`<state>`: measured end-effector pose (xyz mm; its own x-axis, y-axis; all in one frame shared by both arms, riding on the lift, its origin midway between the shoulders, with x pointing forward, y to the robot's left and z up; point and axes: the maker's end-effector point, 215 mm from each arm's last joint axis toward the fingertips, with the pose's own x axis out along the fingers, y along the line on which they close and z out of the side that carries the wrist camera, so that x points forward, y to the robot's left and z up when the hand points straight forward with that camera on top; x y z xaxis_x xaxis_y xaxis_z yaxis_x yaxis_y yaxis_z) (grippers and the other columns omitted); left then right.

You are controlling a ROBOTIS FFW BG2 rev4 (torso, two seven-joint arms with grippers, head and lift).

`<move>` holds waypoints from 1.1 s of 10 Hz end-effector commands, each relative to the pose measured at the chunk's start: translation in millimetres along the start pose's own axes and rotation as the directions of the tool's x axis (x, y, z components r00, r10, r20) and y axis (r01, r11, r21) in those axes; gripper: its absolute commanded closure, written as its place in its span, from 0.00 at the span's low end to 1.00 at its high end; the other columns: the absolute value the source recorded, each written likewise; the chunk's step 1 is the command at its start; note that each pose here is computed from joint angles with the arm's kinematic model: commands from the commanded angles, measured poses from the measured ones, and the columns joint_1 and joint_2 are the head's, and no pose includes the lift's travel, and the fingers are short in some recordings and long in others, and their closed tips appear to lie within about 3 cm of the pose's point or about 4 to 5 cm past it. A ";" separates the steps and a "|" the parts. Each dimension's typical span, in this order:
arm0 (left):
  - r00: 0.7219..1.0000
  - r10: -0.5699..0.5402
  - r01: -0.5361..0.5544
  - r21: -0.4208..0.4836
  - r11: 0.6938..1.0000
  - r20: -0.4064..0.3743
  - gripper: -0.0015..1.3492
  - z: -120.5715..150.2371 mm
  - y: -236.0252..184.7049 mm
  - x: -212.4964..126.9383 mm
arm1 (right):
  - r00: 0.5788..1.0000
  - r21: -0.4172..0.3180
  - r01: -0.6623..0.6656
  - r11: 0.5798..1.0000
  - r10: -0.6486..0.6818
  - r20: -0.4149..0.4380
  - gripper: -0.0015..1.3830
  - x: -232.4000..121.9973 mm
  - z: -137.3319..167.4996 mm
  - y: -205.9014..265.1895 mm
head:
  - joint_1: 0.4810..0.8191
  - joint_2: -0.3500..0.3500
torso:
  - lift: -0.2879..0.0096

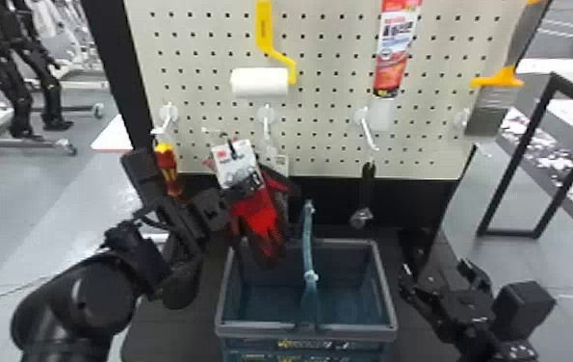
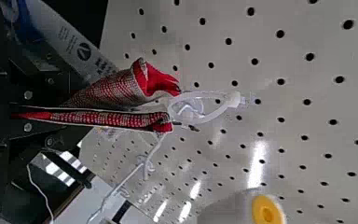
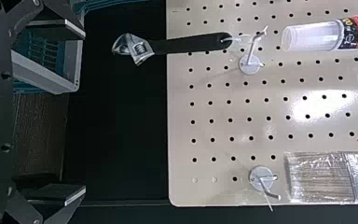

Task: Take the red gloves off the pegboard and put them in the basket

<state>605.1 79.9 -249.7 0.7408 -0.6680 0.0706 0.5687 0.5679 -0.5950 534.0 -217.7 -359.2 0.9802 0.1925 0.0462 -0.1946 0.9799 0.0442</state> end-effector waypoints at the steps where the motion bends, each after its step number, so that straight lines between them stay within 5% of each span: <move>1: 0.999 0.021 -0.022 -0.018 1.000 -0.030 0.90 -23.8 -1.3 3.3 | 1.000 0.000 0.000 1.000 0.000 0.004 0.10 -0.3 1.6 -0.2 | 0.20 0.50 | 0.63; 11: 0.972 0.208 -0.207 0.016 0.978 -0.112 0.90 -93.5 41.7 -12.8 | 1.000 0.006 -0.004 1.000 0.004 0.008 0.10 0.4 1.2 1.8 | 0.20 0.50 | 0.63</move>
<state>584.6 68.5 -347.1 0.7981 -0.5857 -0.1417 0.4112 0.7012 -0.5823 533.8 -216.0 -358.3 0.9792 0.1960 0.0532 -0.1986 0.9788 0.0499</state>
